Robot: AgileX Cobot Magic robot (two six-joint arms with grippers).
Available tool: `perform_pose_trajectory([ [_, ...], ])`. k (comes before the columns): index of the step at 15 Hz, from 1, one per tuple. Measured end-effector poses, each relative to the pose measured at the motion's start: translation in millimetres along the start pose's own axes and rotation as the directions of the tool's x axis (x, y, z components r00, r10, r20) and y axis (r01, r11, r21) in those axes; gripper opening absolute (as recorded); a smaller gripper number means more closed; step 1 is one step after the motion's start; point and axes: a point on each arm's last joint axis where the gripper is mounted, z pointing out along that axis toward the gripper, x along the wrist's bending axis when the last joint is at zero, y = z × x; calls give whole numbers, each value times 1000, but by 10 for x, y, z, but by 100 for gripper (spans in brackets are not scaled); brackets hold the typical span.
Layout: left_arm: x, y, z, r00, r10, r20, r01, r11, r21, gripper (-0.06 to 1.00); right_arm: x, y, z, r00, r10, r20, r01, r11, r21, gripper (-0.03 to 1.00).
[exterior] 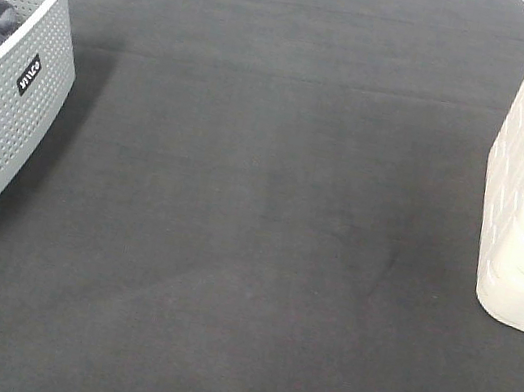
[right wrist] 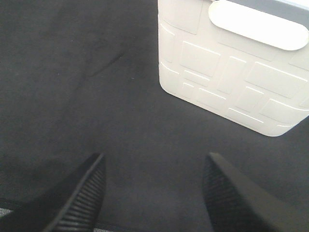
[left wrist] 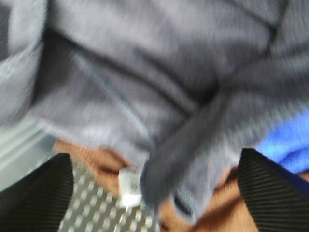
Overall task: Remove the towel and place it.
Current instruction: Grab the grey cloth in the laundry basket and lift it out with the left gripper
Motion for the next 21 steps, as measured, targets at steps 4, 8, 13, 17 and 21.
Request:
perform_pose_trajectory([
  [4,-46,63,123,999,37,30,-36,999,-40,61,0,0,0,1000,0,0,0,1000,0,58],
  [8,-78,81,121,998,28,64,-24,998,-60,21,0,0,0,1000,0,0,0,1000,0,58],
  [13,-90,77,120,997,32,77,-27,998,-56,5,0,0,0,1000,0,0,0,1000,0,58],
  [17,-82,17,-81,995,0,99,4,999,-38,0,0,0,0,1000,0,0,0,1000,0,58],
  [21,72,-161,-951,994,-98,-57,92,992,-87,0,0,0,0,1000,0,0,0,1000,0,58],
])
